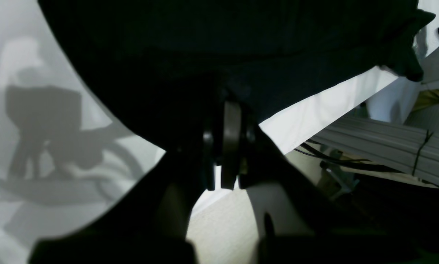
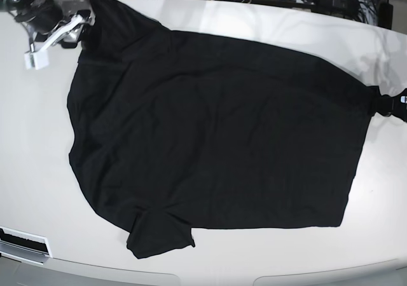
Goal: Layout the t-shirt on the table in an organized manner, then fold the t-shirt properly
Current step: 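Drag the collar corner with the right gripper away from the left gripper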
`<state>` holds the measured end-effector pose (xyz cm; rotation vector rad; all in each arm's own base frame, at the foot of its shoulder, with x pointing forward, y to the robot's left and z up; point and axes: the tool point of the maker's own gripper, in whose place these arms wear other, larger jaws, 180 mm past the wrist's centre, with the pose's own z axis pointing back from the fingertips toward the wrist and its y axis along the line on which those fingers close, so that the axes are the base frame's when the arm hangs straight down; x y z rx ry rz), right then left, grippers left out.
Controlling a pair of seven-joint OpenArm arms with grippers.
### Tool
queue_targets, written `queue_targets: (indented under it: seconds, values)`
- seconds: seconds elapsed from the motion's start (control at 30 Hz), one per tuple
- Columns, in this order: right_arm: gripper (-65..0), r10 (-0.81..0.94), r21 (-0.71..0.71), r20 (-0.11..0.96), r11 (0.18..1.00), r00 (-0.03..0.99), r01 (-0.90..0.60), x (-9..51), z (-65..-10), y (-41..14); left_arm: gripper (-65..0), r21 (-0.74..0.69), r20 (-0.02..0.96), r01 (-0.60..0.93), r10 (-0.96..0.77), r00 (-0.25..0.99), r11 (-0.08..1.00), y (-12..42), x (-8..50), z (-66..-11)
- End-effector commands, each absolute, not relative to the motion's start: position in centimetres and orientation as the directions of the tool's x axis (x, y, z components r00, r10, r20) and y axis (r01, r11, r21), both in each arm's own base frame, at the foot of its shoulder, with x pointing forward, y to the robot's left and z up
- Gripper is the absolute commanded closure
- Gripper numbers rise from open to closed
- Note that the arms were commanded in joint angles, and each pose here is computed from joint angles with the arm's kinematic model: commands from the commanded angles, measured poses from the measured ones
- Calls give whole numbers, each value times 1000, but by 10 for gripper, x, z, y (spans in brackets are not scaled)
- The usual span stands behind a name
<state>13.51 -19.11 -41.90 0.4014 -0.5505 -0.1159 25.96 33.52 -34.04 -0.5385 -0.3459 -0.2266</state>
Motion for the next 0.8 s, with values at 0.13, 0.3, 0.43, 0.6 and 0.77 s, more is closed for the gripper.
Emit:
queue_targets:
  seconds: [0.13, 0.3, 0.43, 0.6, 0.77]
  values:
    - [-387, -240, 446, 493, 895, 836, -6, 149, -437, -194, 0, -435, 421, 312, -116, 900, 844, 345, 270, -323]
    - [-387, -269, 511, 483, 859, 833, -19, 159, -449, -186, 0, -435, 420, 312, -116, 900, 844, 345, 269, -323]
    - [-356, -267, 515, 483, 857, 834, -24, 162, -449, -186, 0, -435, 421, 312, -116, 900, 844, 345, 270, -323]
    - [-44, -280, 541, 473, 841, 835, -25, 162, -446, -182, 0, -435, 421, 312, -116, 900, 844, 345, 270, -323]
    - [0, -312, 626, 439, 779, 843, -38, 161, -434, -173, 0, -435, 421, 313, -116, 900, 845, 345, 270, -323]
